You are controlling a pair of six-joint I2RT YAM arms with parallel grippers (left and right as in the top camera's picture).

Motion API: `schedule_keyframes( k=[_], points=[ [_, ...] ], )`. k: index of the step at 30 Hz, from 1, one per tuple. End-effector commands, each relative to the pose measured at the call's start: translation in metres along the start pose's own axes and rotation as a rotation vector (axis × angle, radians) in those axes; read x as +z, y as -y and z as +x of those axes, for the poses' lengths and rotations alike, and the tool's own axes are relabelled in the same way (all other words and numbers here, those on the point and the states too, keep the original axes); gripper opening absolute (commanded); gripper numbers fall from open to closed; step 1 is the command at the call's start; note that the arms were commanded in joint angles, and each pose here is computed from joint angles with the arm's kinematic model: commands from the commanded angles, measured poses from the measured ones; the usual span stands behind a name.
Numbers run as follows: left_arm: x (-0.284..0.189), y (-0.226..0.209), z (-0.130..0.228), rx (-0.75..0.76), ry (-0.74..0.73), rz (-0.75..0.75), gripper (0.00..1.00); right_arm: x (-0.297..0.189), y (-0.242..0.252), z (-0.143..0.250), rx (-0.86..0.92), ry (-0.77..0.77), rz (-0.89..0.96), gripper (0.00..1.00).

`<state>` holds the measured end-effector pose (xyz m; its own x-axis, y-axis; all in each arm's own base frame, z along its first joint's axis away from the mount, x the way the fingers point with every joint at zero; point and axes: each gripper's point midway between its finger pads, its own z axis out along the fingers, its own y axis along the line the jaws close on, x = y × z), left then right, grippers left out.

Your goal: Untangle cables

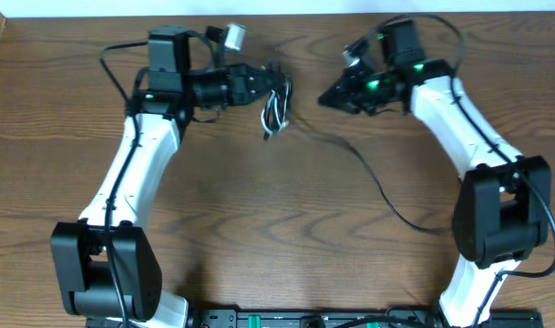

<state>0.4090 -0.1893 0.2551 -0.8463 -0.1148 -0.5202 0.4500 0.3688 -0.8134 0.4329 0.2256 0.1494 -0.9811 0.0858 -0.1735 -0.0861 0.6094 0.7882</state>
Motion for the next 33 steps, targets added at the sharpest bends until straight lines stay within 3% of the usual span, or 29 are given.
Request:
schedule_keyframes(
  k=[1,5,9,20,30,32,33],
  points=[
    [-0.007,0.004,-0.007,-0.083,0.022,0.001,0.07,-0.012,-0.025,0.000,-0.289,-0.014,-0.181,0.09],
    [-0.006,0.004,-0.007,-0.264,0.019,0.004,0.07,-0.012,-0.037,-0.001,-0.408,-0.001,-0.237,0.37],
    [-0.006,0.007,-0.006,-0.427,0.011,0.018,0.07,-0.004,-0.048,0.000,-0.546,0.017,-0.248,0.54],
    [-0.008,0.040,-0.014,-0.559,-0.047,0.159,0.07,0.030,-0.059,0.017,-0.729,-0.016,-0.219,0.64],
    [-0.003,0.056,-0.010,-0.575,-0.102,0.208,0.08,0.059,-0.047,-0.009,-0.780,0.100,0.072,0.66],
    [-0.003,0.058,-0.009,-0.574,-0.110,0.214,0.07,0.057,-0.044,-0.019,-0.762,0.139,0.116,0.61],
    [-0.003,0.058,-0.009,-0.573,-0.111,0.215,0.08,0.056,-0.042,-0.023,-0.751,0.154,0.132,0.51]
  ],
)
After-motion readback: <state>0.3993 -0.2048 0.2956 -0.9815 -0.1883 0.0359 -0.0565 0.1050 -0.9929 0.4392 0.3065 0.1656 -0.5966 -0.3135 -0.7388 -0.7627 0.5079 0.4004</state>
